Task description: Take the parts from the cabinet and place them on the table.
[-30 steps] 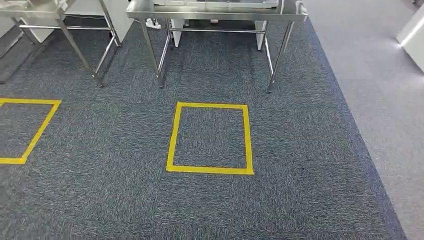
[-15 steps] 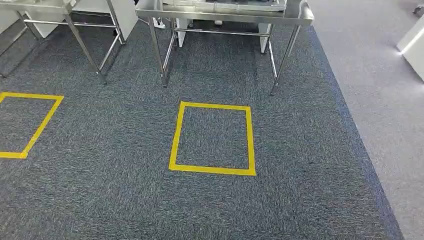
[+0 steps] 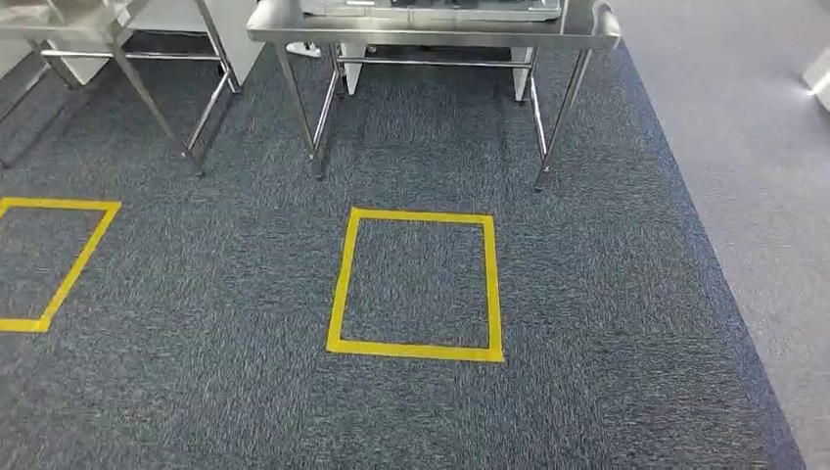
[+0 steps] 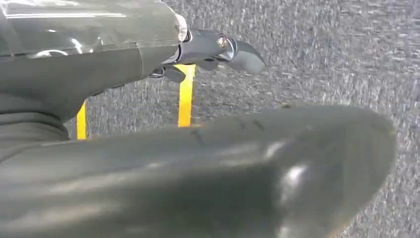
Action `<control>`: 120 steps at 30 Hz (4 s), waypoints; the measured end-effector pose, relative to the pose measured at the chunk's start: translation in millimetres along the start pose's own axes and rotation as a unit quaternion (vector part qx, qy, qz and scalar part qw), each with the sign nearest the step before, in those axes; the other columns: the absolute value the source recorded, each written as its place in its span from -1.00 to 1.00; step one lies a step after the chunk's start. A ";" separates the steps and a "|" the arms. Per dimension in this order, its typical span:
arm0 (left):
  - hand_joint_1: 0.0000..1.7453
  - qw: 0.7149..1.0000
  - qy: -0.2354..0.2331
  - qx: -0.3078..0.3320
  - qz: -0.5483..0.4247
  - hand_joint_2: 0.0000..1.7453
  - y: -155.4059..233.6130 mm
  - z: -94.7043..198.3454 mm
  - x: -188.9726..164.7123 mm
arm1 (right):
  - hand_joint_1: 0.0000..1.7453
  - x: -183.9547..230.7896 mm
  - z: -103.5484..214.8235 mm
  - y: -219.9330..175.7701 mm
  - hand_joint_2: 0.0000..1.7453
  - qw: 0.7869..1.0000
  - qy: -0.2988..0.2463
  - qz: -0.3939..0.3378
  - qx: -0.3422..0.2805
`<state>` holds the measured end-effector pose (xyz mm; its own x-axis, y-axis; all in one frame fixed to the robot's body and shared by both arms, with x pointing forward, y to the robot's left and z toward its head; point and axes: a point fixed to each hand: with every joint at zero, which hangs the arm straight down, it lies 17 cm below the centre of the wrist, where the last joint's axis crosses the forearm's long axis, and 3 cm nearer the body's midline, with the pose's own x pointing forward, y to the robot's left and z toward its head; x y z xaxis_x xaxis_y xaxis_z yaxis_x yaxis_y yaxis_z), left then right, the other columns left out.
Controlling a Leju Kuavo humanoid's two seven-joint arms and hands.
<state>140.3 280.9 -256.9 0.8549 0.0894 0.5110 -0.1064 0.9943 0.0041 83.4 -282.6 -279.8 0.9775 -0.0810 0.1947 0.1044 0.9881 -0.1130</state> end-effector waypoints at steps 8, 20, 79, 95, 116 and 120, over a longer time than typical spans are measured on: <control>-1.00 1.000 0.001 0.004 -0.001 -1.00 4.9 1.5 -4.4 | -1.00 -0.2 1.0 7.0 -1.00 1.000 0.000 -0.002 0.006; -1.00 1.000 -0.009 0.004 0.000 -1.00 3.3 -0.6 3.8 | -1.00 0.7 -0.5 -2.8 -1.00 1.000 0.003 -0.008 -0.010; -1.00 0.992 0.052 0.096 0.062 -1.00 65.5 -1.0 -15.5 | -1.00 -15.6 -4.8 -64.1 -1.00 0.994 0.036 -0.051 -0.091; -1.00 0.984 0.031 0.118 0.131 -1.00 74.5 1.4 -13.6 | -1.00 -10.6 -5.6 -75.5 -1.00 0.986 0.024 -0.134 -0.095; -1.00 0.986 0.040 0.137 0.080 -1.00 99.5 4.0 -18.2 | -1.00 -25.0 -2.6 -39.1 -1.00 0.988 0.059 -0.124 -0.067; -1.00 0.987 0.045 0.138 0.075 -1.00 100.7 6.2 -24.1 | -1.00 -23.0 -2.4 -34.3 -1.00 0.989 0.059 -0.124 -0.062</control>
<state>105.9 378.5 -263.5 0.8589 0.2522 0.4458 -0.3591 0.9171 0.1731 57.7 -315.0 -282.7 0.9330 -0.3399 0.1180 0.3574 0.9132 -0.1955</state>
